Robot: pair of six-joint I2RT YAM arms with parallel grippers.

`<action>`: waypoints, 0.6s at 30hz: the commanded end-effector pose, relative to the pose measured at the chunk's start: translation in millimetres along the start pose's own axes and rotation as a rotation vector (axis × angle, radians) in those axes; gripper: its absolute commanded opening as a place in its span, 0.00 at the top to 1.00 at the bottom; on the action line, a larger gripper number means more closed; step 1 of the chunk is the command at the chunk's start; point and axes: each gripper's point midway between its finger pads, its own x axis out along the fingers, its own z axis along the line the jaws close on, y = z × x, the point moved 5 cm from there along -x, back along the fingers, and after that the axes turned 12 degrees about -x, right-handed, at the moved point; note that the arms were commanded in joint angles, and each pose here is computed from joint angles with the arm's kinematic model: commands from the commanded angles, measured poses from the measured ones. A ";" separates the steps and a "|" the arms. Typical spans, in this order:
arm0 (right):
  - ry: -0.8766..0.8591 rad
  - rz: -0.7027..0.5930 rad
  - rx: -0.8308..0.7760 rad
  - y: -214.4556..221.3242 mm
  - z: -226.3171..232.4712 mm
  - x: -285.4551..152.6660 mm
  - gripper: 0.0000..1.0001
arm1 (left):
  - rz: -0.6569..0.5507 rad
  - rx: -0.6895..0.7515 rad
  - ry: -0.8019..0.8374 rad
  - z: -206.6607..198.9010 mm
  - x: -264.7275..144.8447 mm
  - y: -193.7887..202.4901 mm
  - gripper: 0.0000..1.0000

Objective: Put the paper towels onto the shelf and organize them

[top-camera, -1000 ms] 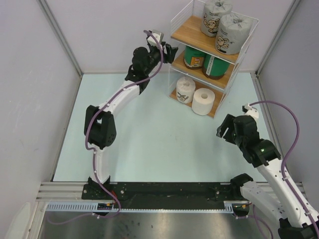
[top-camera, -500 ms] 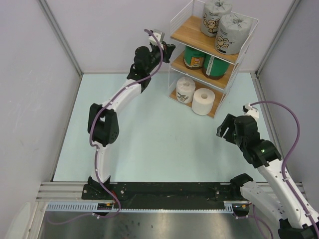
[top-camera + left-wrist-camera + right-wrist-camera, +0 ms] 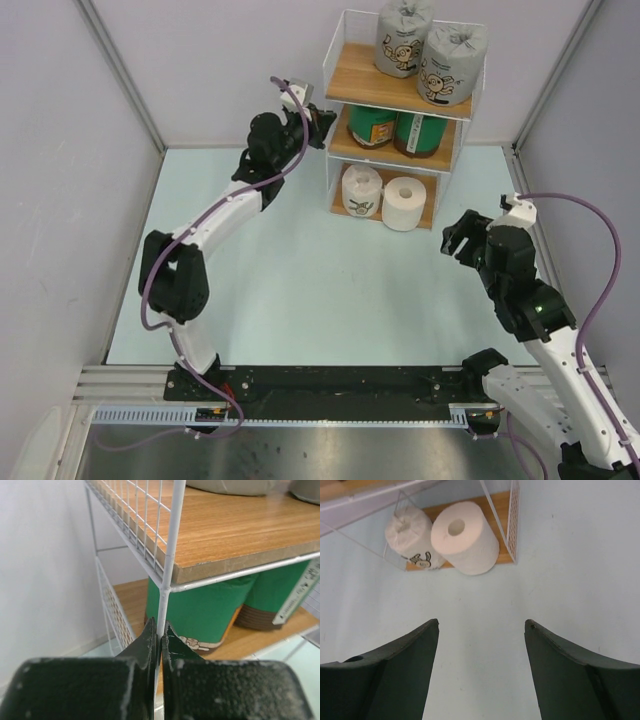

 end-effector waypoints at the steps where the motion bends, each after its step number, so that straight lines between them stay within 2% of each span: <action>1: 0.021 -0.189 -0.038 -46.7 1.1 0.5 0.26 | 0.030 -0.095 -0.073 -7.1 -37.0 -12.9 1.00; 2: 0.024 -0.205 -0.046 -50.5 1.2 1.4 0.26 | 0.016 -0.089 -0.075 -12.3 -46.9 -24.0 1.00; 4: 0.031 -0.246 -0.079 -59.7 2.4 6.2 0.26 | 0.036 -0.085 -0.111 -9.1 -59.4 -17.8 1.00; 5: 0.029 -0.261 -0.095 -63.5 3.6 8.1 0.26 | 0.017 -0.080 -0.115 -14.1 -68.6 -29.6 1.00; 9: -0.017 -0.323 -0.158 -79.1 17.7 24.0 0.27 | 0.024 -0.078 -0.149 -16.7 -93.0 -32.3 1.00; 13: -0.049 -0.417 -0.169 -99.8 30.9 38.2 0.29 | 0.037 -0.063 -0.190 -15.5 -110.5 -32.3 1.00; 18: -0.116 -0.472 -0.214 -109.9 48.7 59.5 0.32 | 0.039 -0.044 -0.211 -16.6 -125.0 -35.6 1.00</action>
